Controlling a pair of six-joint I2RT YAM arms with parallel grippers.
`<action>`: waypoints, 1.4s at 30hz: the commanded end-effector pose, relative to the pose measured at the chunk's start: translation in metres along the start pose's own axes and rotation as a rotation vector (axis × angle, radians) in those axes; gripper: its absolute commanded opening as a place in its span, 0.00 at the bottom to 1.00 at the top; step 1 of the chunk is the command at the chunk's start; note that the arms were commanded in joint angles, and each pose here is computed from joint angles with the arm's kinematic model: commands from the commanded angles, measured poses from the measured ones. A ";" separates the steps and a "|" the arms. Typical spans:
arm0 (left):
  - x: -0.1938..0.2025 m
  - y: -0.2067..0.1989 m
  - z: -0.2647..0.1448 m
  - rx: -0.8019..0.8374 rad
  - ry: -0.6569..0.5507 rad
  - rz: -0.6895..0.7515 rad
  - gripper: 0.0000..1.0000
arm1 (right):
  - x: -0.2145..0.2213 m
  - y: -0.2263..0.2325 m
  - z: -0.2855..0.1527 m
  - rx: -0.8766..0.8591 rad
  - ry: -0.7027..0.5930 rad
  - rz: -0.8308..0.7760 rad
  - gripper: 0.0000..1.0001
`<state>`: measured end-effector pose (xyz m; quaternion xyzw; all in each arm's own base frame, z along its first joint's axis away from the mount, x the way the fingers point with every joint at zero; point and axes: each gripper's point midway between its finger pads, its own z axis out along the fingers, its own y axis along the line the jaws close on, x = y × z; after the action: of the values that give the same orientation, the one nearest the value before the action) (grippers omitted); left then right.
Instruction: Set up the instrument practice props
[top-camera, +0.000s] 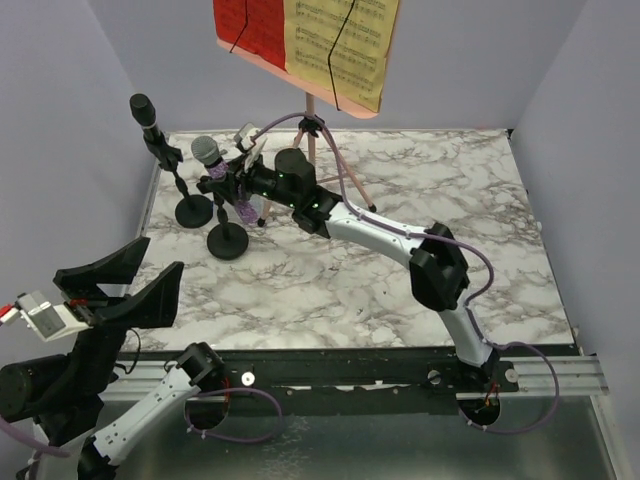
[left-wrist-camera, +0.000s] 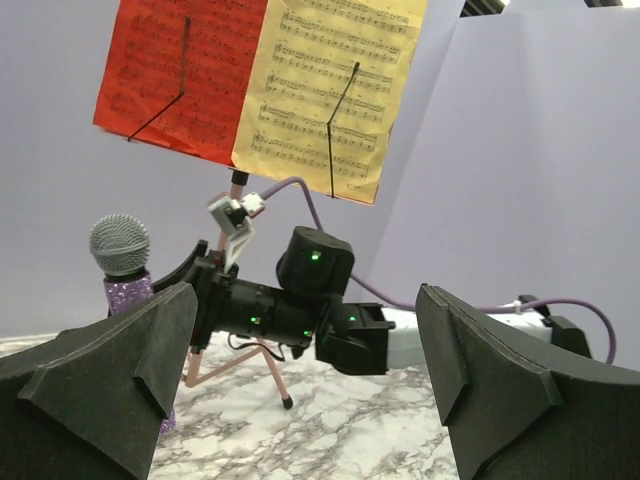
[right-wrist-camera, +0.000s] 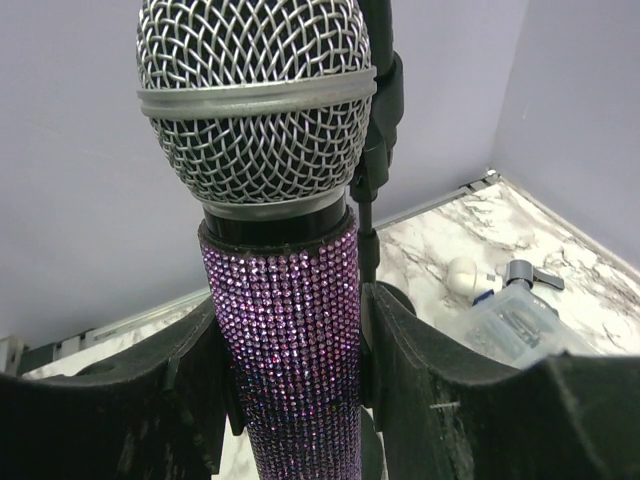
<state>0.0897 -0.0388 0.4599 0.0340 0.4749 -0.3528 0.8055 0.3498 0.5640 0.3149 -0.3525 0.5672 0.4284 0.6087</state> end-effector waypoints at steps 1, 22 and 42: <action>-0.006 0.006 -0.014 -0.016 0.035 0.062 0.99 | -0.045 0.008 0.027 -0.049 -0.124 -0.017 0.00; -0.023 0.016 -0.027 -0.062 0.019 0.072 0.99 | -0.058 0.014 0.012 0.148 0.062 0.080 1.00; -0.011 -0.008 0.065 -0.031 -0.015 0.099 0.99 | -0.166 0.026 -0.331 0.469 -0.059 0.327 1.00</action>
<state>0.1217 -0.0561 0.4716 0.0505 0.5150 -0.2978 0.8022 0.2128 0.2981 0.4071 -0.1572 0.7134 0.3689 0.5747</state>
